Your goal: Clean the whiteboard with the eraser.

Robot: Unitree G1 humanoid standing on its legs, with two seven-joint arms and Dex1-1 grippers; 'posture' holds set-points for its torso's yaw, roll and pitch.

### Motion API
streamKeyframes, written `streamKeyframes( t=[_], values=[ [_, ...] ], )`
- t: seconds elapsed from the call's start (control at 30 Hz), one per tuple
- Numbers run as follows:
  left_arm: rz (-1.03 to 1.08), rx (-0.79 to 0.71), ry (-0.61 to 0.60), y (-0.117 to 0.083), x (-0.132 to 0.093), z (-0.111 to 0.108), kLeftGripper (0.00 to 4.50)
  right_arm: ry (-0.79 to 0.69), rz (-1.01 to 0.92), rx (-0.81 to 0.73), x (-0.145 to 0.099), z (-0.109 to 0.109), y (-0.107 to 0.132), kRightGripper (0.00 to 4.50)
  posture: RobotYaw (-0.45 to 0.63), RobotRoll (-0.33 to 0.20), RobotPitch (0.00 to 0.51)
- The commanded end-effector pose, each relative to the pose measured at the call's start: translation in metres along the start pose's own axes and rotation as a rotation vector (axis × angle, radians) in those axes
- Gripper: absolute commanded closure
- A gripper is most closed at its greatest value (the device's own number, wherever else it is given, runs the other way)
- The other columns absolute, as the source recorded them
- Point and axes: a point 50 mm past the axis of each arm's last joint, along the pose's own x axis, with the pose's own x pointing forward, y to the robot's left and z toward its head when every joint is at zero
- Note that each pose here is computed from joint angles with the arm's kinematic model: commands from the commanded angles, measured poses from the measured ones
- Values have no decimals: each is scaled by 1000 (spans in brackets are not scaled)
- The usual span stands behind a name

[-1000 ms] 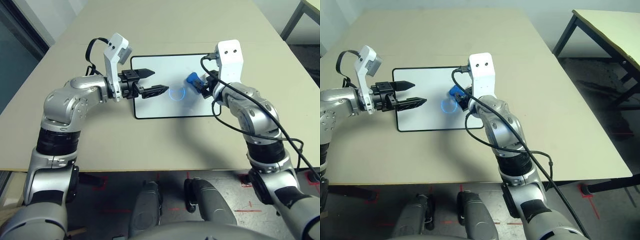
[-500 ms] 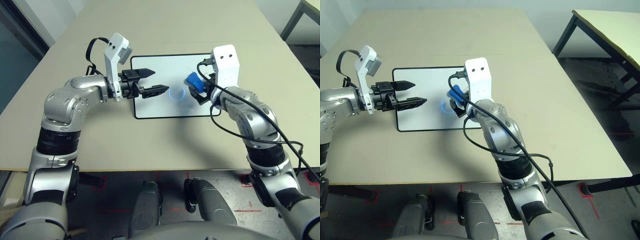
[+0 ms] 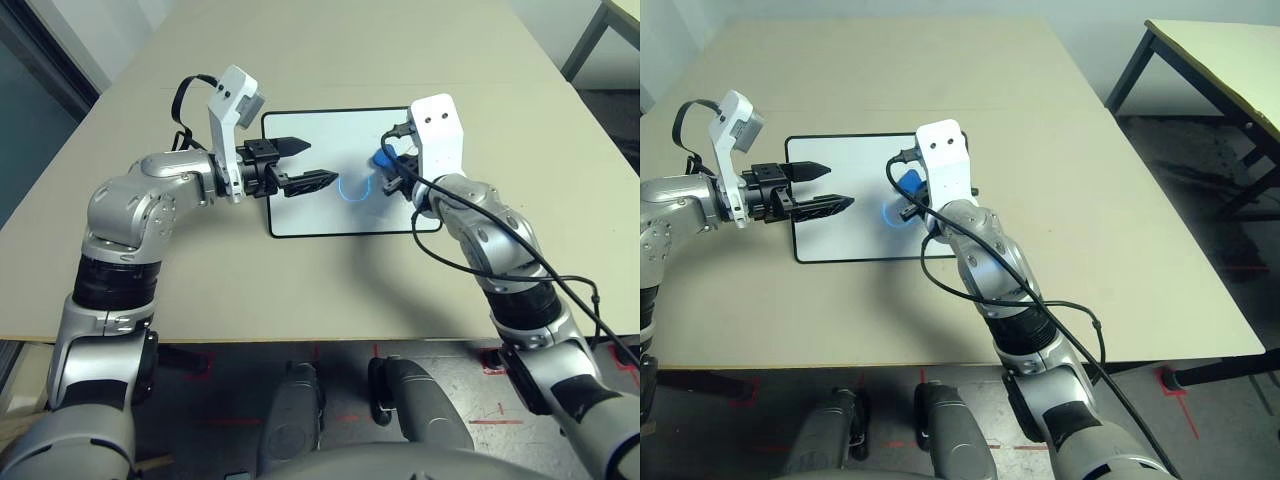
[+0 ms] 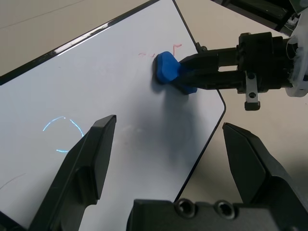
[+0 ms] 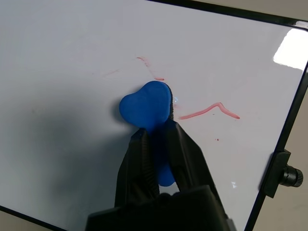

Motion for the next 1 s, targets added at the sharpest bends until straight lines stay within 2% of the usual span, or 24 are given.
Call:
streamKeyframes(
  t=[0.03, 0.4, 0.5, 0.8, 0.93, 1.0],
  values=[
    [0, -1, -4, -1, -1, 1, 0, 33, -8, -17, 4, -9, 1, 4304, 25, 0, 147],
    [-1, 5, -2, 0, -1, 1, 0, -13, -111, -55, 4, 0, -21, 4429, 24, 0, 135],
    [-5, 7, -1, 0, 0, 1, 0, -2, -98, -62, 6, -5, -17, 4437, 24, 0, 135],
    [-13, 9, -1, -1, 1, 2, 0, 47, 52, -62, 6, -14, 22, 4457, 23, 0, 141],
    [-11, 8, 0, 0, 1, 1, 0, 56, 67, -68, 6, -15, 25, 4457, 22, 0, 142],
    [-12, 8, 0, -1, 1, 2, 0, 57, 41, -68, 6, -15, 18, 4457, 22, 0, 142]
  ],
)
